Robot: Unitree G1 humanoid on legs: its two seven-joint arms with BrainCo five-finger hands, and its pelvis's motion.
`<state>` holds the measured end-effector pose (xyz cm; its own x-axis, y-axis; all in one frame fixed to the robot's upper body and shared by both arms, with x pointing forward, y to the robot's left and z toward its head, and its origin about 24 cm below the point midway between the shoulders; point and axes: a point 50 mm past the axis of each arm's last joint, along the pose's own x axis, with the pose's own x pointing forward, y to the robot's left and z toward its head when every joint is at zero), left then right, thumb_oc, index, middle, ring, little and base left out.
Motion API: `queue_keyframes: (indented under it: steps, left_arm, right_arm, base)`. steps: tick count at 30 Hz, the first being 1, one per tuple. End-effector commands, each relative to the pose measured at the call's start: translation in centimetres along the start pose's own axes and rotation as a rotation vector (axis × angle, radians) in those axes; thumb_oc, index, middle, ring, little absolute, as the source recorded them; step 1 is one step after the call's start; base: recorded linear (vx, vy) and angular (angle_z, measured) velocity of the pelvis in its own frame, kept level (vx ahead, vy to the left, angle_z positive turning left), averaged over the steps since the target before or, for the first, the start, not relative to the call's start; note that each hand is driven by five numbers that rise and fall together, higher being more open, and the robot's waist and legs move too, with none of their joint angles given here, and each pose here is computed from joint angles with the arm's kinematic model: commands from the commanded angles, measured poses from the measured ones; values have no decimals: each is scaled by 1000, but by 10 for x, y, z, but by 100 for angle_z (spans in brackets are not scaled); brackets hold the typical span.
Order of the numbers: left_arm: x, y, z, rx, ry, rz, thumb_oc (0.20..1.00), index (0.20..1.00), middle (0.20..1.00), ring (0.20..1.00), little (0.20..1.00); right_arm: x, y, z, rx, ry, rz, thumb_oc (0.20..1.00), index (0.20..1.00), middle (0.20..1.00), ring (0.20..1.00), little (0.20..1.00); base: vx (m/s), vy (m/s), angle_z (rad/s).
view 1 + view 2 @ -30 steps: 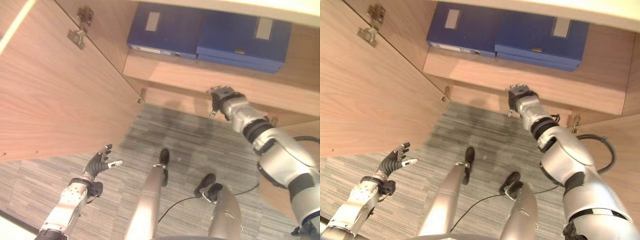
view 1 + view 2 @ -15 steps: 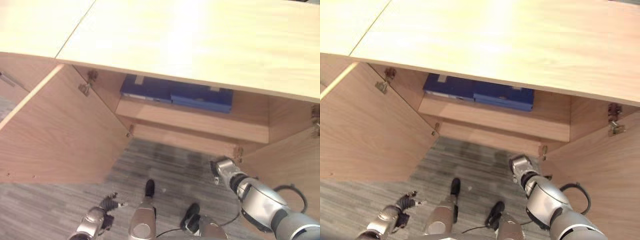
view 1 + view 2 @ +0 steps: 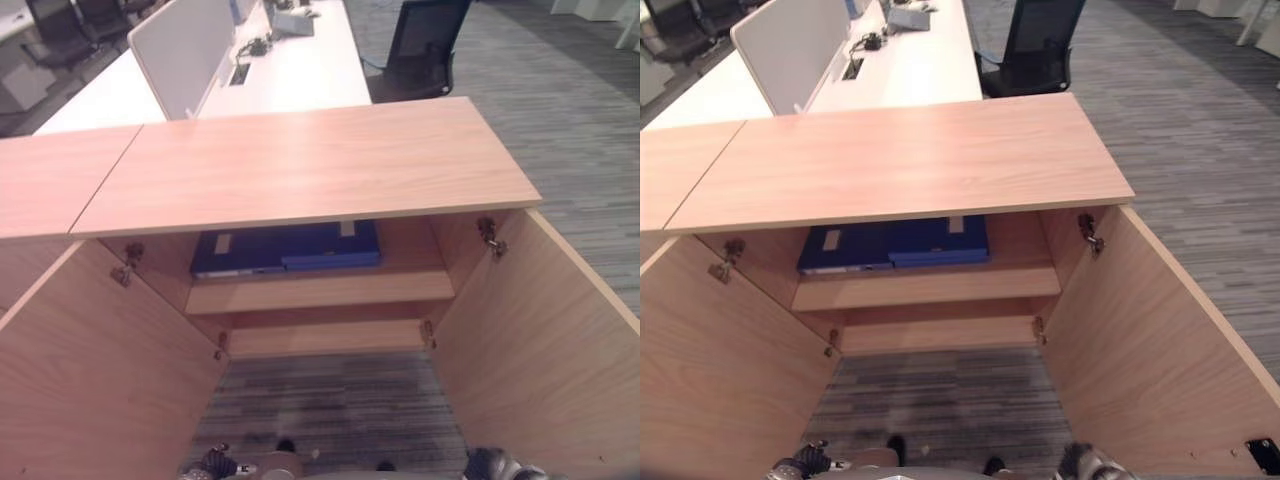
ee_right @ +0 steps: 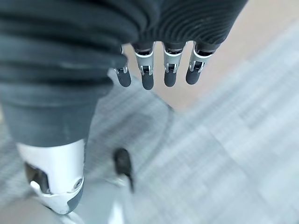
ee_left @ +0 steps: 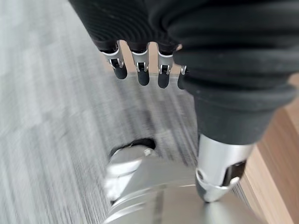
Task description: Put the empty folder in the office cabinet
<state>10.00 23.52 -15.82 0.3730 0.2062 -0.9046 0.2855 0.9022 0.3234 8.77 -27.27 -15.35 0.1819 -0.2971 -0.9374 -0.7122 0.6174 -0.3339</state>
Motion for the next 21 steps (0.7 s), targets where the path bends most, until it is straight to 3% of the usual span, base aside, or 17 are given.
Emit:
queue_keyframes:
  steps: [1,4,9,14,21]
  left_arm:
    - [2,-25,37,44,-106,-76,1000,1000,1000,1000,1000]
    - [3,-26,47,24,-129,-76,1000,1000,1000,1000,1000]
    - [2,-43,42,-74,-89,-141,1000,1000,1000,1000,1000]
    - [2,-43,31,-75,-47,-144,1000,1000,1000,1000,1000]
    - [1,-29,8,-158,26,-103,1000,1000,1000,1000,1000]
  right_arm:
    - [-2,-23,25,230,-56,-61,1000,1000,1000,1000,1000]
    - [-1,-20,18,326,-44,-62,1000,1000,1000,1000,1000]
    - [0,-15,-2,808,-11,-68,1000,1000,1000,1000,1000]
    - [-2,-7,-31,893,99,-59,1000,1000,1000,1000,1000]
    - [-9,-30,-74,1141,173,-200,1000,1000,1000,1000,1000]
  base:
    - [-45,98,-5]
    - [-83,116,-26]
    - [-98,176,-37]
    - [-88,110,-25]
    - [-95,127,-10]
